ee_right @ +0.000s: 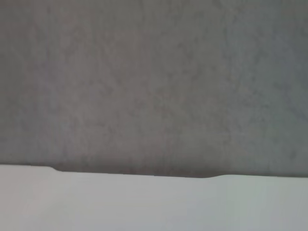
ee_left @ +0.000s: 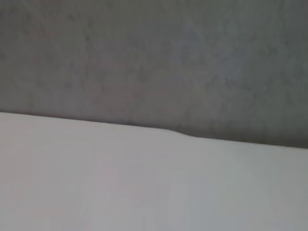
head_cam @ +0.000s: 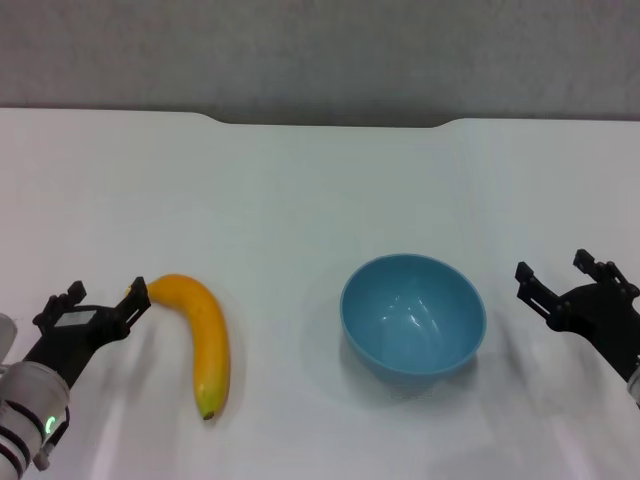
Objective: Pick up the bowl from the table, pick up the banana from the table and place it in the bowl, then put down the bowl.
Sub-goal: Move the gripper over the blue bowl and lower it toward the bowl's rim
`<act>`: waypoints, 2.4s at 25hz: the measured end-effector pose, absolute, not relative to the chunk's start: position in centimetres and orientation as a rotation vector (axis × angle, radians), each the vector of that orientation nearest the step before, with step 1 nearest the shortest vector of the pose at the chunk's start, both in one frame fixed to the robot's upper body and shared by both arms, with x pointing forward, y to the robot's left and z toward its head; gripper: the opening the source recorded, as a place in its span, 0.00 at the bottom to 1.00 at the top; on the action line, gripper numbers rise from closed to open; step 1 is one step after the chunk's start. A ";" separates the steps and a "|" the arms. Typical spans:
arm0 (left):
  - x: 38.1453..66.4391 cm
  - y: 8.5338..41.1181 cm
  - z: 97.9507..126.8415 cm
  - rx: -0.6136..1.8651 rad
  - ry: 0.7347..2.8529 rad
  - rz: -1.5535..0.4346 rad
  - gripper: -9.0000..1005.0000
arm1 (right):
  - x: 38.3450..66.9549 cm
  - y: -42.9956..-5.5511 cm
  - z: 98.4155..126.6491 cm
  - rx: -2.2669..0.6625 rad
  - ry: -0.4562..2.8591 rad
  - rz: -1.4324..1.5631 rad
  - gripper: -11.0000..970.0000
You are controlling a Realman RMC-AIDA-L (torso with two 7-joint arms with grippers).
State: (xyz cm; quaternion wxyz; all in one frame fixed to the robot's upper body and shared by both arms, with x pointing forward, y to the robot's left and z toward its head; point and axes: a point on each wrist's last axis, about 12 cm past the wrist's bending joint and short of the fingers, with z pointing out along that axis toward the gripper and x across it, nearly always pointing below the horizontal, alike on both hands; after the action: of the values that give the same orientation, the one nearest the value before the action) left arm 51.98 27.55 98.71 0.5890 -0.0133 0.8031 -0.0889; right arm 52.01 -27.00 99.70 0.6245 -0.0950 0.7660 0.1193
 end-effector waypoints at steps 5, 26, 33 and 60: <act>51.6 27.7 100.4 -0.011 1.792 -0.246 0.87 | 52.1 -26.9 100.4 -0.244 1.711 0.294 0.91; 53.5 25.5 109.4 0.153 2.034 -0.248 0.85 | 56.2 -22.0 110.5 -0.425 2.010 0.159 0.91; 53.8 29.2 109.4 0.076 2.156 -0.211 0.85 | 57.3 -24.2 111.8 -0.275 2.074 0.188 0.91; 54.9 29.0 108.9 0.098 2.154 -0.180 0.83 | 61.7 -23.8 109.8 -0.381 2.536 0.506 0.91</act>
State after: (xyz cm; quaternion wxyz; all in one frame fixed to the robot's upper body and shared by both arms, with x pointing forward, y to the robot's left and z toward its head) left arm 54.87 28.99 108.87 0.4698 0.0400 0.8788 -0.0735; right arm 61.74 -23.78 109.81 0.2607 -0.1407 0.9367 0.1868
